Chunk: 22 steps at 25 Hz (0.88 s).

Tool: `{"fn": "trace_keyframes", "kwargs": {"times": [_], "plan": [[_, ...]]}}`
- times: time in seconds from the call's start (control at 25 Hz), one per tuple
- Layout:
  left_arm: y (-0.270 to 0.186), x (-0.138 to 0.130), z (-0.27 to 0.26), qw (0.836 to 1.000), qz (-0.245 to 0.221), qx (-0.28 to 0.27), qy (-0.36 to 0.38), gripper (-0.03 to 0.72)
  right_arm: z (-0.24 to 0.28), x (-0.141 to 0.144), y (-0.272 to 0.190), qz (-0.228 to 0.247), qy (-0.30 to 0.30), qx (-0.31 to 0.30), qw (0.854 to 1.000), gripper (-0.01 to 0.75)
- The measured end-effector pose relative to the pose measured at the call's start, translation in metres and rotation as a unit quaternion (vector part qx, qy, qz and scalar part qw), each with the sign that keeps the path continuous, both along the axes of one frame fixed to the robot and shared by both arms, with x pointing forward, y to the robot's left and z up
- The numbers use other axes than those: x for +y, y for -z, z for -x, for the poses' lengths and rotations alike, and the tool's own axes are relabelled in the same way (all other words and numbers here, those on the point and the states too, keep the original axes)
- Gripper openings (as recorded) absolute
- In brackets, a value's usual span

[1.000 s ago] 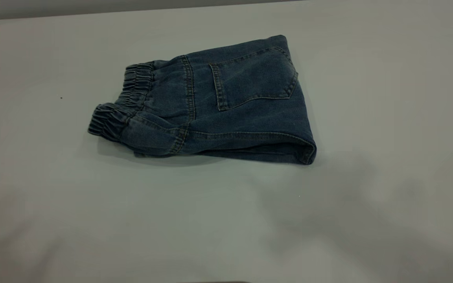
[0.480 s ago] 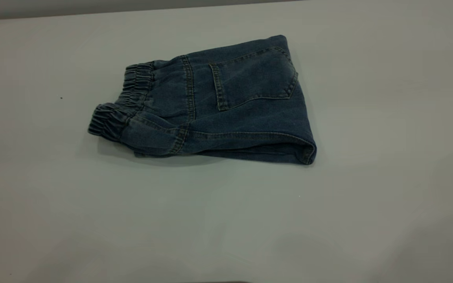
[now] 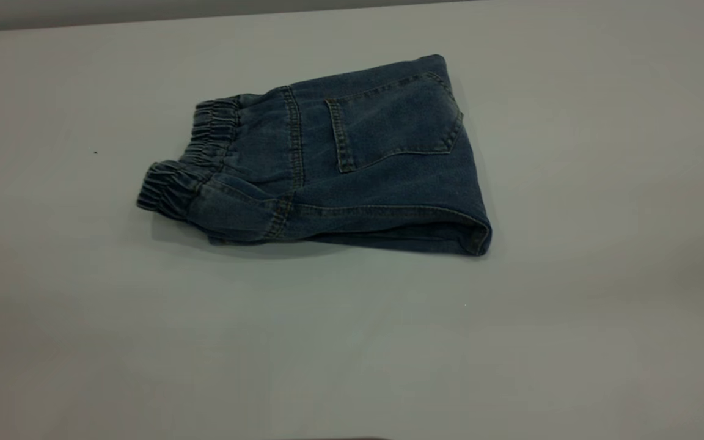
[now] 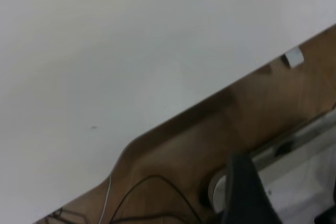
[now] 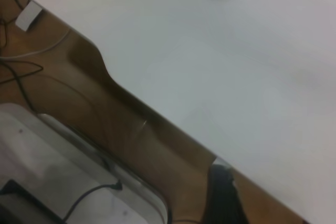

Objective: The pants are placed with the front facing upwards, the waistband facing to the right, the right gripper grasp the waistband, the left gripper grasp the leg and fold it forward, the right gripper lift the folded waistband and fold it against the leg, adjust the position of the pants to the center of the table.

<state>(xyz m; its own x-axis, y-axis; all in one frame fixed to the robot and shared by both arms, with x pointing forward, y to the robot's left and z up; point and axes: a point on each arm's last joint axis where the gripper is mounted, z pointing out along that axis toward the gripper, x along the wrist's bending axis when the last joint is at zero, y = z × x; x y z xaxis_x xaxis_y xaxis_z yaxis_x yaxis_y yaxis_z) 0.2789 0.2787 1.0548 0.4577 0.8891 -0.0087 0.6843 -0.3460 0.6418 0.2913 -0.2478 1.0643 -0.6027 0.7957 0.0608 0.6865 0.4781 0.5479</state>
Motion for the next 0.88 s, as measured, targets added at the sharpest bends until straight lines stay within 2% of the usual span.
{"fn": "trace_keyframes", "kwargs": {"times": [0.2,0.44,0.88], "plan": [[0.009,0.003,0.008,1.000,0.017,-0.013,-0.012,0.358,0.018,-0.018,0.028,-0.018,0.000,-0.012,1.000,0.403],[0.008,0.004,0.010,0.999,0.025,-0.030,-0.015,0.358,0.031,-0.031,0.027,-0.067,0.001,-0.057,0.996,0.401],[0.008,0.004,0.009,0.999,0.026,-0.032,-0.015,0.358,0.031,-0.032,0.027,-0.069,0.001,-0.059,0.996,0.401]]}}
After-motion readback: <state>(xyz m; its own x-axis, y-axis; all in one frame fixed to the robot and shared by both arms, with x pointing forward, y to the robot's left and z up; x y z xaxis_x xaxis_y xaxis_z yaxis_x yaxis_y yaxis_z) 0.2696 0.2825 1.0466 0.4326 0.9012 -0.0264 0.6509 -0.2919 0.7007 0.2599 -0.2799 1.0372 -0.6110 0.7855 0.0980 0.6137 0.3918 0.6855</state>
